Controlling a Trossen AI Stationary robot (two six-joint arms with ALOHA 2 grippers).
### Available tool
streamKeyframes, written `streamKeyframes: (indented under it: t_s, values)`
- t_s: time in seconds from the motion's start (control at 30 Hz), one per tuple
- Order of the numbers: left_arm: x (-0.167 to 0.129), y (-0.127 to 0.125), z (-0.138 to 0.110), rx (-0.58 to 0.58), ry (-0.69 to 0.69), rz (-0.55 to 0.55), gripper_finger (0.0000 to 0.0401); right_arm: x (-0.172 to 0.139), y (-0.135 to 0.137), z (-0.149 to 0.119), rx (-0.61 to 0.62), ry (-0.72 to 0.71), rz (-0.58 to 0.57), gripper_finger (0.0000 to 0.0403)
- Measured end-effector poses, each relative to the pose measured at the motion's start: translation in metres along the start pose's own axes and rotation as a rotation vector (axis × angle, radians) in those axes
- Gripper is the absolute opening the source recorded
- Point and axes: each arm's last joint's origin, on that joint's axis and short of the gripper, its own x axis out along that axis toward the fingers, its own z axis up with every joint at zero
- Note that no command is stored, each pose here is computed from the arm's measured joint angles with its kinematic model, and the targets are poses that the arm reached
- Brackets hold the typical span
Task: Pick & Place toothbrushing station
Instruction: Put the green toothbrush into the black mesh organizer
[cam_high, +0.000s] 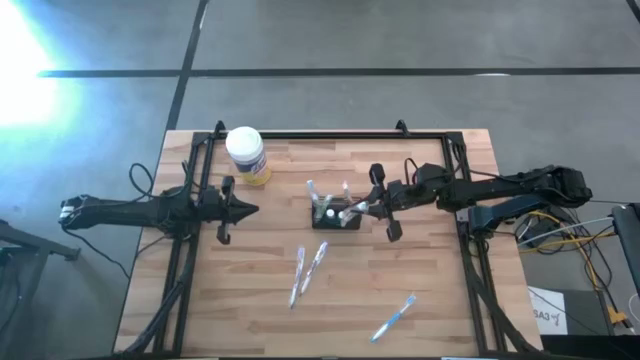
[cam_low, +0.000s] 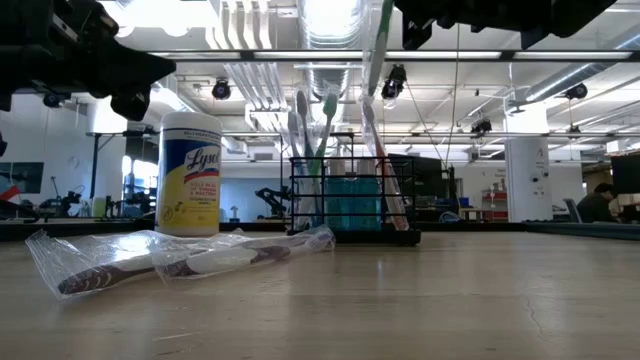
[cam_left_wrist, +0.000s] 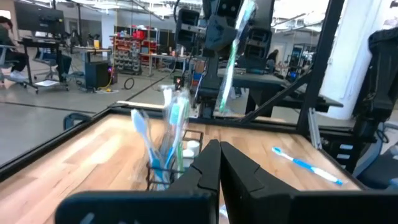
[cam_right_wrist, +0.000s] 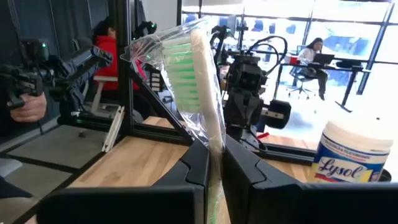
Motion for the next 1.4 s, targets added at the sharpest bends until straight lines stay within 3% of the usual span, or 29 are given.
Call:
streamKeyframes:
  t_s: [0.4, 0.8, 1.07, 1.4]
  values:
    - [-0.002, 0.004, -0.013, -0.006, 0.027, 0.062, 0.0010, 0.030, -0.011, -0.017, -0.008, 0.065, -0.082, 0.0018]
    - [-0.002, 0.004, -0.018, -0.008, 0.038, 0.063, 0.0006, 0.062, -0.022, -0.038, -0.008, 0.043, -0.163, 0.0018]
    - [-0.002, 0.004, -0.018, -0.017, 0.039, 0.063, 0.0019, 0.070, -0.027, -0.053, -0.003, 0.082, -0.285, 0.0018]
    - [-0.002, 0.004, -0.018, -0.018, 0.039, 0.062, 0.0013, 0.079, -0.029, -0.077, 0.006, 0.139, -0.306, 0.0018]
